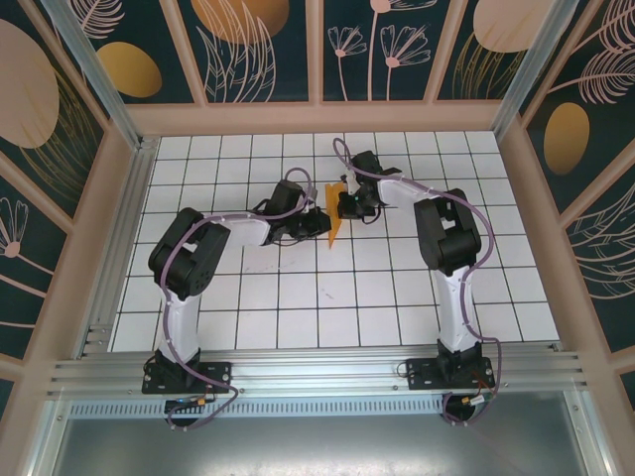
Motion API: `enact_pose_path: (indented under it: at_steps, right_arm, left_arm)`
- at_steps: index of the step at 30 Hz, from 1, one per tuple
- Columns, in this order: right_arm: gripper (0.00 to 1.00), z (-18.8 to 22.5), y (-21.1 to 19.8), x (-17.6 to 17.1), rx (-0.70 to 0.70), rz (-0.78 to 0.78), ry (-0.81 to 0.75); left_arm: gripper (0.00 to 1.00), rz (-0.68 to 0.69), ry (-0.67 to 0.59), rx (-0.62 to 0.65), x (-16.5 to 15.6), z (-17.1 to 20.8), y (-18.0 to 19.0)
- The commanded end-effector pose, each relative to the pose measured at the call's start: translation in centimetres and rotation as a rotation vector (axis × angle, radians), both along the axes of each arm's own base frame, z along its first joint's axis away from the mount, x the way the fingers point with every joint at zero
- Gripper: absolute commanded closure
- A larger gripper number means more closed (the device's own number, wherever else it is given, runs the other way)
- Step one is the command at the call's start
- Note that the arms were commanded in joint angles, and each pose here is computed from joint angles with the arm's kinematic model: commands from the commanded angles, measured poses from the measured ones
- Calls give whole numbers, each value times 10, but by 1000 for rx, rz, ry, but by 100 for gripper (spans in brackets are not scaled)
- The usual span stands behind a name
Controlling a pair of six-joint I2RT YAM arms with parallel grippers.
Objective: Fold a paper plane with a square sheet of paper (pick it up from the middle)
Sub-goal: Fold the wing for the fifth time at the center of the table.
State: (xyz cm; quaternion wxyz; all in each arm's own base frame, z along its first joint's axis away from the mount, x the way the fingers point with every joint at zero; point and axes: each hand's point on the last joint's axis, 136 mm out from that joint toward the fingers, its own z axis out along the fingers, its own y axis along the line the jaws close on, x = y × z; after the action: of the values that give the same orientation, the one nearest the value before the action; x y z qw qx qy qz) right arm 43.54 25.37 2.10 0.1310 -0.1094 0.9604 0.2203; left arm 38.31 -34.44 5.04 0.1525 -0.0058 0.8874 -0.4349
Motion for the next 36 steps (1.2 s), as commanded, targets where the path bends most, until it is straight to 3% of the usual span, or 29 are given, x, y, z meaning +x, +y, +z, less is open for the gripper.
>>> enact_pose_path:
  at_steps: [1, 13, 36]
  right_arm:
    - [100, -23, -8, -9, -58, 6, 58]
    - [100, -25, -8, -9, -58, 1, 66]
    - [100, -30, -9, -11, -62, -5, 84]
  left_arm:
    - [90, -46, 0, -52, -8, 5, -10]
    - [90, -63, 50, -15, -15, -25, -11]
    - [87, -98, 71, 47, -27, -43, -17]
